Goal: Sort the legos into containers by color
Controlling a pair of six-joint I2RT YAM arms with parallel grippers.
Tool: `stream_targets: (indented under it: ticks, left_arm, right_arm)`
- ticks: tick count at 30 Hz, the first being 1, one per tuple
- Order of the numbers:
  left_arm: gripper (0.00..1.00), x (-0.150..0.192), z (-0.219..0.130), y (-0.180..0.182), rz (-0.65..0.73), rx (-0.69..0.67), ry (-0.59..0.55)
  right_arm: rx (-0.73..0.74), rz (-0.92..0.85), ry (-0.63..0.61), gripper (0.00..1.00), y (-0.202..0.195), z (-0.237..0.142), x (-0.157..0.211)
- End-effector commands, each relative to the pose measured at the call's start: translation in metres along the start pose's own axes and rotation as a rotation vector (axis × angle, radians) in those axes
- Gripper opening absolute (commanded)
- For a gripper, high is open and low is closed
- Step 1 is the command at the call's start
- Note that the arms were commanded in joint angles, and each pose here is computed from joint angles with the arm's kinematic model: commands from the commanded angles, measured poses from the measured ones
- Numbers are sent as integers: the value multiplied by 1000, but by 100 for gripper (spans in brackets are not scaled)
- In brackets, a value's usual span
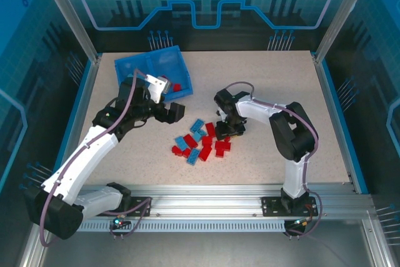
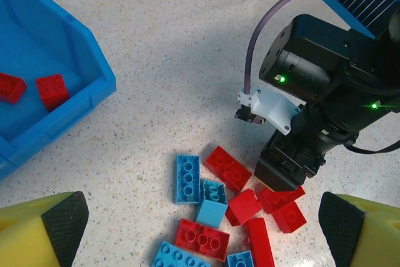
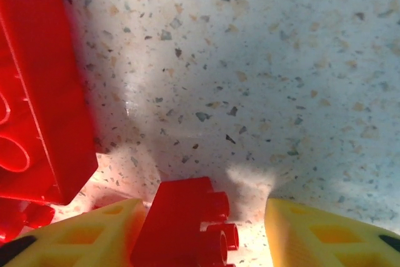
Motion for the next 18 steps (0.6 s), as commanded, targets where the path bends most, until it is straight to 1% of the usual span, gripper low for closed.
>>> stream_targets:
  ticks: [1,3,6,8,11,13,15,16,18]
  left_arm:
    - [99,2,-1,-4,-7,17,-14]
    - [99,3,0,-3,-14,14,-11]
    - [99,4,-1,-4,-22,13,-13]
    - [99,4,-2,-4,-25,9,-18]
    - [99,-3,-10,-2,-44,-20,-60]
    - [99,-11,-19,3,-75,-71,-113]
    - [99,-18,-28,13,-126,-158,-164]
    - [99,-19,-32,18,-160,-203,-173]
    - [99,-16,-42,36,-263,-349,-169]
  right_arm:
    - [3,-1,-2,42,6,3,-4]
    - [-5,0,-5,36,7,0,-5]
    - [-12,-4,-32,31,9,-13,-7]
    - [-22,-14,-63,24,13,-29,-11]
    - [-71,-40,-151,20,24,-68,-21]
    - [-130,-61,-228,19,38,-97,-30]
    - [-219,-85,-319,19,58,-131,-43]
    - [-256,-91,-350,19,67,-142,-49]
    - [-332,-95,-428,20,89,-165,-68]
Point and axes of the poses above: each hand's point on the last joint's axis, 136 mm out from that joint toward the fingers, its own z axis out along the fingers, its own y axis along the line the jaws close on, x = y × z, the point moved 4 cm from there along -z, back along the fingers, and after that the axes turned 7 degrees about z, right-handed, at the moved point
